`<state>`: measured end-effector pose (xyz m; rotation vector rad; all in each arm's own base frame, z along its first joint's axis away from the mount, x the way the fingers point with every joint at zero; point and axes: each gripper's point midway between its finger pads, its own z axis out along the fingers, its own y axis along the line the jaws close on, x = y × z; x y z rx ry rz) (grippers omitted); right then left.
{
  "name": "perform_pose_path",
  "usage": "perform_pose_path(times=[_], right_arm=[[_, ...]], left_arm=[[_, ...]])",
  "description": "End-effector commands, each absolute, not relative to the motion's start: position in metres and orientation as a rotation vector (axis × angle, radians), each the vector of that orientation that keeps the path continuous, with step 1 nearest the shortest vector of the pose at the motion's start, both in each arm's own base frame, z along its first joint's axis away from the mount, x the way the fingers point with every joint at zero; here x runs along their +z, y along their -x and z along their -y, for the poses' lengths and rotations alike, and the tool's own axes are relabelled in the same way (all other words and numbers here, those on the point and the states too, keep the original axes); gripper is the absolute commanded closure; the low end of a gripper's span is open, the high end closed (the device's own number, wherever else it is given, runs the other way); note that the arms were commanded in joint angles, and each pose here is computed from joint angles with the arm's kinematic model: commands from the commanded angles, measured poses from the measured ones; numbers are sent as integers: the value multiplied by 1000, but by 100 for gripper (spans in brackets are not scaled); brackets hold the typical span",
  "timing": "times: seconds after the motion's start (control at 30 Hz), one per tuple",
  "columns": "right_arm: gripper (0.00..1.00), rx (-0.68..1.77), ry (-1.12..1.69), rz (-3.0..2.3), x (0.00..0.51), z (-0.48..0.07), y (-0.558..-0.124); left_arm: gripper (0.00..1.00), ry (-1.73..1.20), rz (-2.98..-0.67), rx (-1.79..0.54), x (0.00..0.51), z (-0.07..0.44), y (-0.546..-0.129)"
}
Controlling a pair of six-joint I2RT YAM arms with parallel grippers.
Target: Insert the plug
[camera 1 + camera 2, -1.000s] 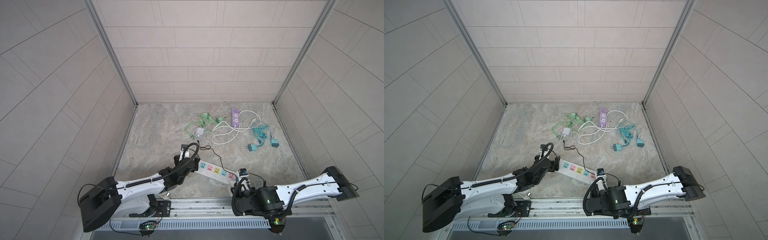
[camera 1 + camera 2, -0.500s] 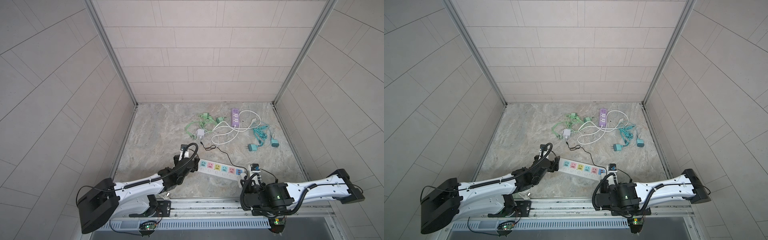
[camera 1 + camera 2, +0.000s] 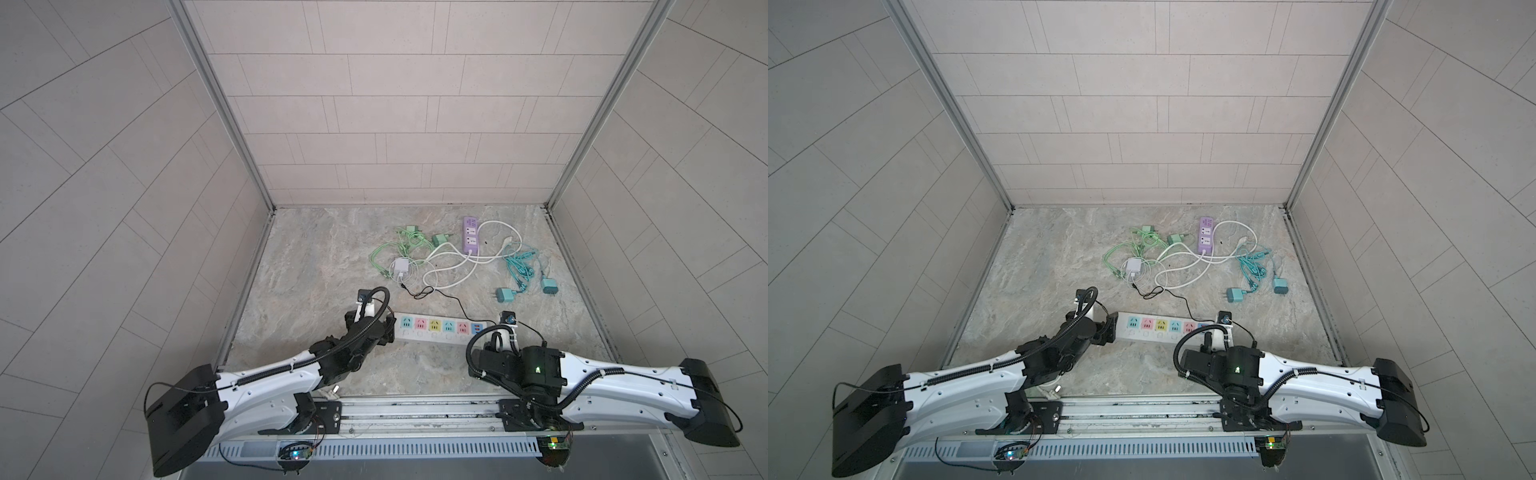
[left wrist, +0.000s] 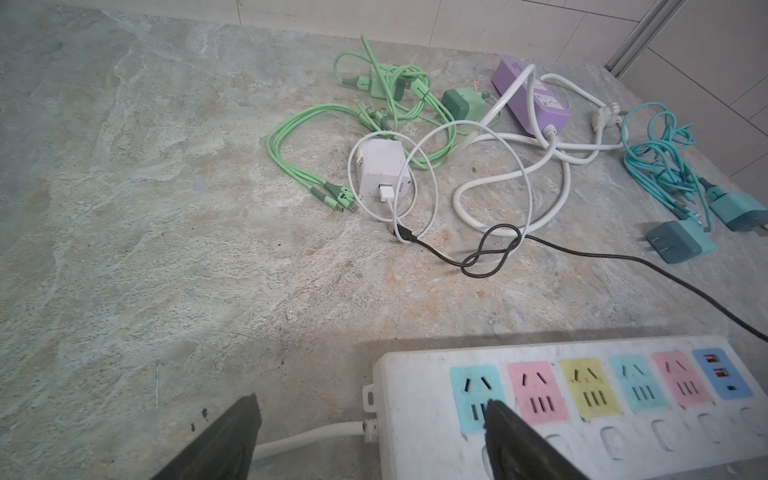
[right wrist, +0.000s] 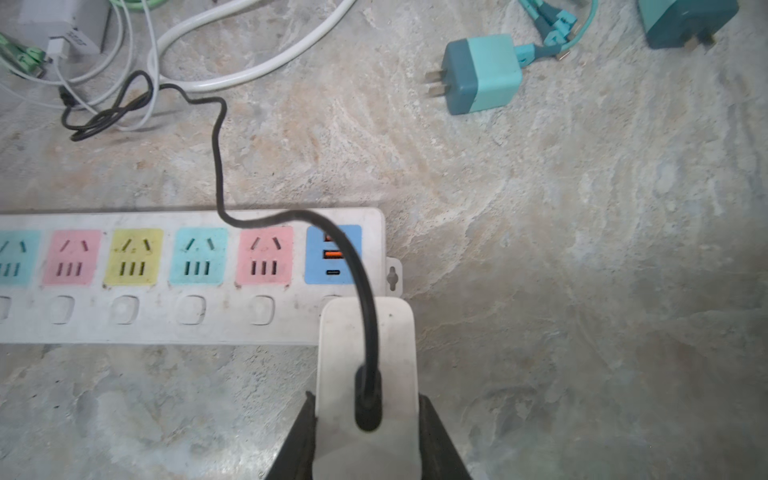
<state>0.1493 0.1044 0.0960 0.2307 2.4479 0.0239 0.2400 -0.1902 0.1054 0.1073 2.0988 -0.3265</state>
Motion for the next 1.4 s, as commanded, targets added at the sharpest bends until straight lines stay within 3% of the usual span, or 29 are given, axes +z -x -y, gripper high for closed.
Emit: perform_pose_path(times=[0.0,0.3,0.67,1.37], right_arm=[[100,90,-155,-2399,130,-115,-161],[100,81,-15,-2444,150,-148,-169],[100,41,-67,-2472,139,-167,-186],[100,35,-117,-2557,104,-158,-204]], left_arm=[[10,-98,-2111,-307,101,184,-238],[10,-79,-2098,-310,106,180,-239],[10,-32,-2083,-309,118,164,-232],[9,-42,-2078,-323,119,164,-231]])
